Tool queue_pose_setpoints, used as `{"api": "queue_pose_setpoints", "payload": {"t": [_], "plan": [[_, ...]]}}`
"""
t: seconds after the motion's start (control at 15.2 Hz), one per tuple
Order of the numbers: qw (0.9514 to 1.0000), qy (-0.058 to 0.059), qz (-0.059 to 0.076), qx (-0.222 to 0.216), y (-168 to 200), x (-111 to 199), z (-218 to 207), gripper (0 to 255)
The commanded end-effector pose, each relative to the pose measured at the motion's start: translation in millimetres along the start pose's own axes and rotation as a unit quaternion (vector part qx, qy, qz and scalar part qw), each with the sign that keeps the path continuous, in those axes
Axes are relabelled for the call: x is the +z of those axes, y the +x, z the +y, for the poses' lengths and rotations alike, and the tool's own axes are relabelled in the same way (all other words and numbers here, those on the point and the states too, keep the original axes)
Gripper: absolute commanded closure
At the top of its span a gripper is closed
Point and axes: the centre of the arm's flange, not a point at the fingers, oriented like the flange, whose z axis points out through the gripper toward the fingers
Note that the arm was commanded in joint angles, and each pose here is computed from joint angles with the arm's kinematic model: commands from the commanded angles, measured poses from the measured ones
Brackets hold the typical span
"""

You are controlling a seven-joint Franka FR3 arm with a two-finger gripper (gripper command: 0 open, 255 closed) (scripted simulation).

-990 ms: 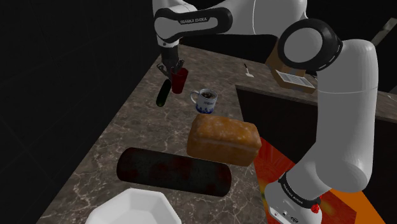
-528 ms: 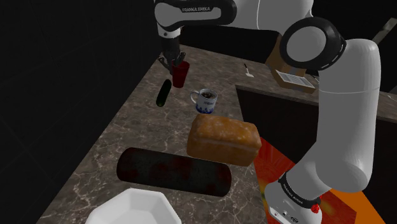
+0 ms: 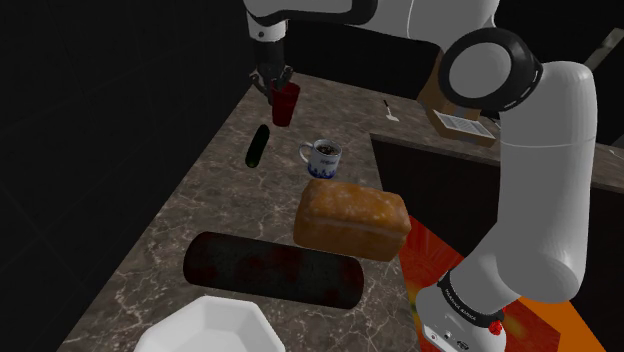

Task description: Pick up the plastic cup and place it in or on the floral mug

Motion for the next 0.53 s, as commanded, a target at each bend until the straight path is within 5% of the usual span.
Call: {"api": "queue_pose_setpoints", "payload": {"t": [0.0,0.46], "plan": [[1.0,0.0,0.0,0.0,-1,-10,2,255],[1.0,0.0,0.0,0.0,-3,-47,9,255]]}}
